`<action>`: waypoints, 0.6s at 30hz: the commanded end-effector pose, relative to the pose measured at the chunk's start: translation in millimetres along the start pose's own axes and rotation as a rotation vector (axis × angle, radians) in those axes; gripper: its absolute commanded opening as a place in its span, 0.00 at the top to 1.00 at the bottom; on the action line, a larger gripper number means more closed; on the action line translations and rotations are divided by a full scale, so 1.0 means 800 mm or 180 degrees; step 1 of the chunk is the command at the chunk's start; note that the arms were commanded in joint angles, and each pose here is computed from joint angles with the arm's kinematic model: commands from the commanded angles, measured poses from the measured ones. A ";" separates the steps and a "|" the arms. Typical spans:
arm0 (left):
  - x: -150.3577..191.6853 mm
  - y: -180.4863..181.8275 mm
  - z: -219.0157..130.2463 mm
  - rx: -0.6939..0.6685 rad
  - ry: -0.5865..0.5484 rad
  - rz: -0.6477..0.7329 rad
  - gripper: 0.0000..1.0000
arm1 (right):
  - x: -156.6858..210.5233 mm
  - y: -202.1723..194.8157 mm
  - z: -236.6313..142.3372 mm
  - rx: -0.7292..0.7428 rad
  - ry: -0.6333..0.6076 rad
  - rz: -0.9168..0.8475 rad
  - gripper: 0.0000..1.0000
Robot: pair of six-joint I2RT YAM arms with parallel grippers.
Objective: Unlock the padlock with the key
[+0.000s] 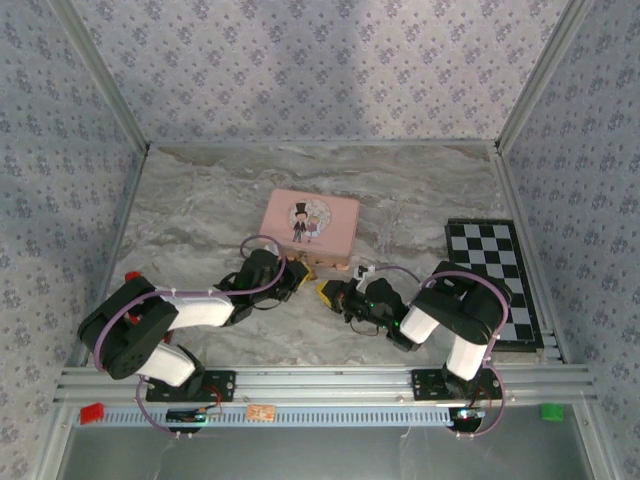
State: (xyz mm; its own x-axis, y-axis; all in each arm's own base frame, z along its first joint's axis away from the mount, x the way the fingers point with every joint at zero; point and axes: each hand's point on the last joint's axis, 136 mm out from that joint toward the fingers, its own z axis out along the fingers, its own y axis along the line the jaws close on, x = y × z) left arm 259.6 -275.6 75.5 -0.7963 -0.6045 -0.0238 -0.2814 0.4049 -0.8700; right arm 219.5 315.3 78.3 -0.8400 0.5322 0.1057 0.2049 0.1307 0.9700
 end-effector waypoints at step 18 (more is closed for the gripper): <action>0.017 -0.006 -0.004 0.0085 0.0128 0.0025 1.00 | -0.007 -0.004 0.004 -0.0002 -0.0091 0.0031 1.00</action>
State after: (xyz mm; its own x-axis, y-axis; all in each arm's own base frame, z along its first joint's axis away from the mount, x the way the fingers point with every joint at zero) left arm 259.4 -275.5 75.4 -0.7923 -0.6094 -0.0315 -0.2766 0.4047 -0.8716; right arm 220.6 314.0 71.4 -0.8342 0.5413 0.1056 0.2151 0.1430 0.9661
